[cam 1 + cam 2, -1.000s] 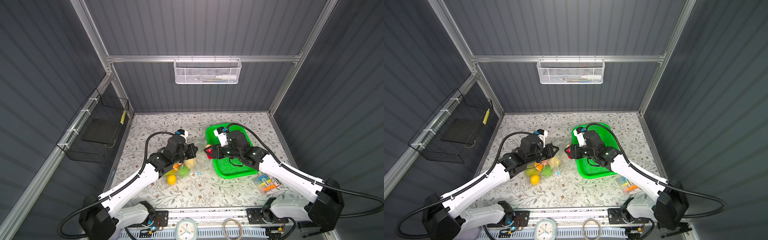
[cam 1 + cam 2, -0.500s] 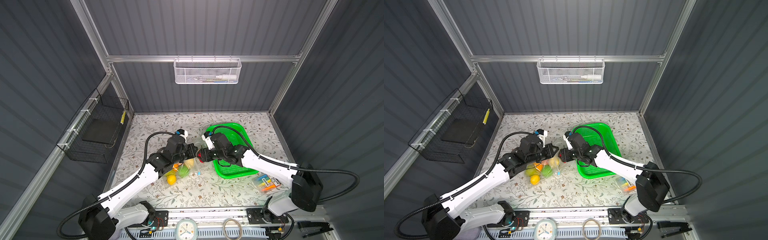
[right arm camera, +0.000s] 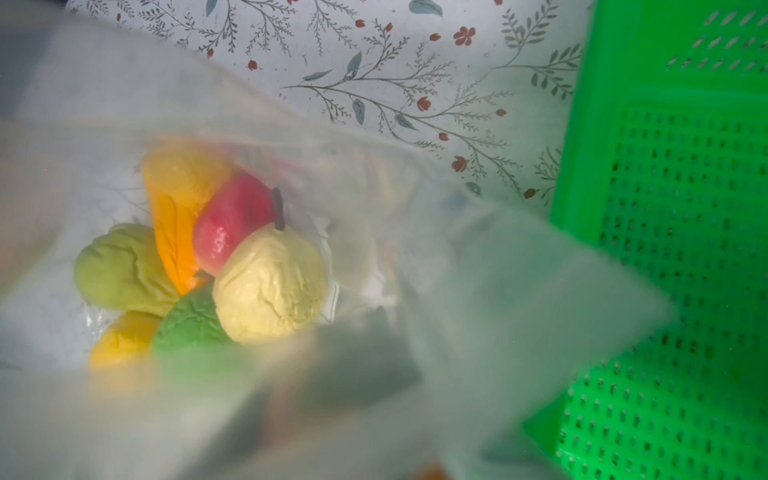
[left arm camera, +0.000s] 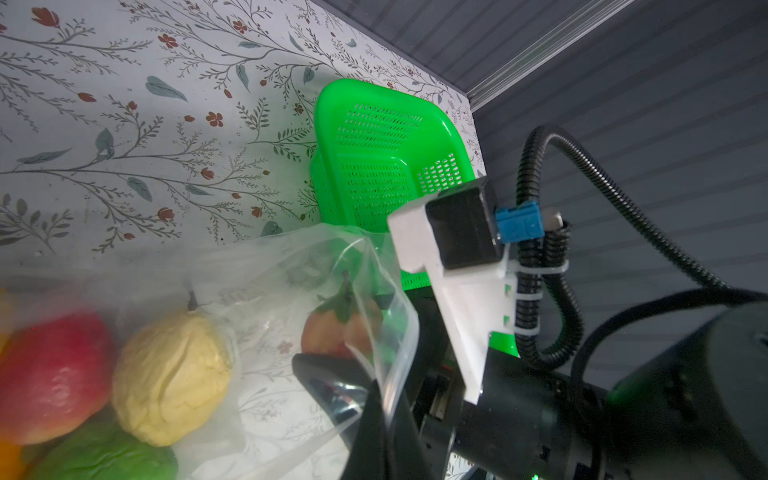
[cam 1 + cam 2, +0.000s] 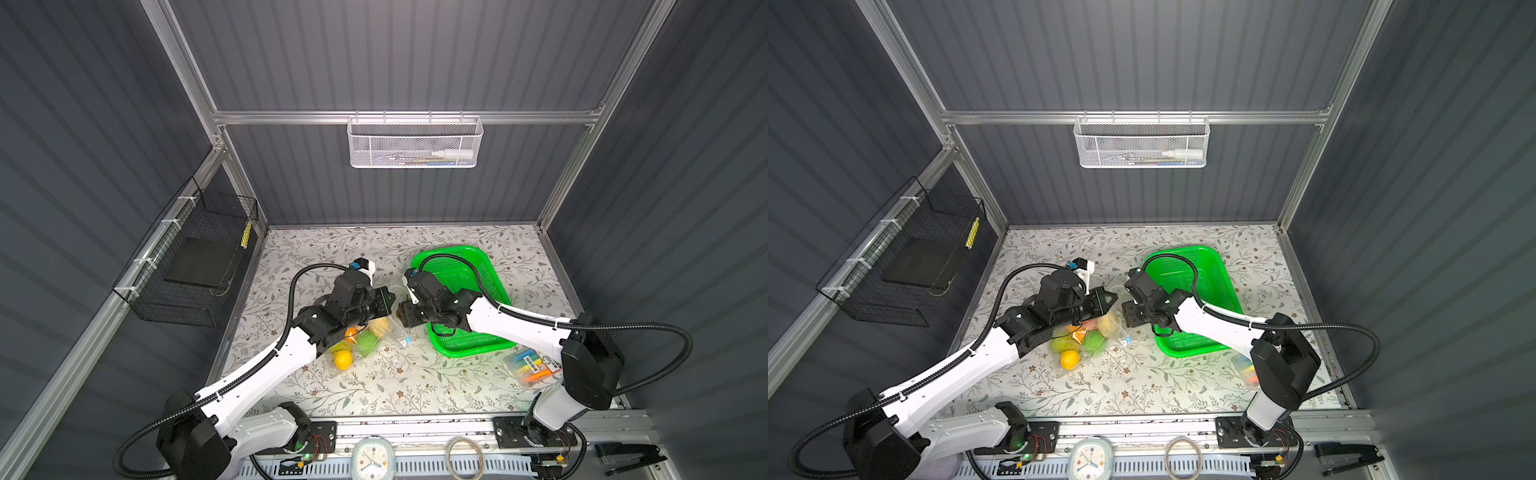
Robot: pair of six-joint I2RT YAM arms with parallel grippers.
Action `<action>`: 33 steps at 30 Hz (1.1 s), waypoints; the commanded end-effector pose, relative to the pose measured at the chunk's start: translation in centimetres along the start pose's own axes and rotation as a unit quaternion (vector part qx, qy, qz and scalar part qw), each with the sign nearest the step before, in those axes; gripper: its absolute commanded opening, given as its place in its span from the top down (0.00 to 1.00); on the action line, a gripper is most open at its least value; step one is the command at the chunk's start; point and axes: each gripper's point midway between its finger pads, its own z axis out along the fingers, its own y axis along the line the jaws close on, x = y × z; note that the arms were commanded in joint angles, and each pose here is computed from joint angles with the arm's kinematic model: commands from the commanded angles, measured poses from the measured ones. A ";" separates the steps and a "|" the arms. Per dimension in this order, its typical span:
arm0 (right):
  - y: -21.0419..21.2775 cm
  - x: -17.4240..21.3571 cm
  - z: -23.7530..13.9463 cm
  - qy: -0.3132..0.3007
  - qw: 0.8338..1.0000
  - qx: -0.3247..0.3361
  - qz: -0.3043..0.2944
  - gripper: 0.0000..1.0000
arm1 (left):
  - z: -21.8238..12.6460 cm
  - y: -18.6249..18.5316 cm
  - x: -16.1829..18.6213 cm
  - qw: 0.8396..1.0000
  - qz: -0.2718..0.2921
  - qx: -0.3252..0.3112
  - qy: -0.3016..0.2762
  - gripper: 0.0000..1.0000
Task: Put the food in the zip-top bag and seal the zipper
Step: 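Lower the red fruit into the bag and open the right gripper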
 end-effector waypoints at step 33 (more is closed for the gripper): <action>-4.9 -3.7 -11.1 -0.090 0.995 0.024 0.023 0.16 | -1.9 0.3 -0.9 0.999 -0.023 -0.003 -0.046 1.00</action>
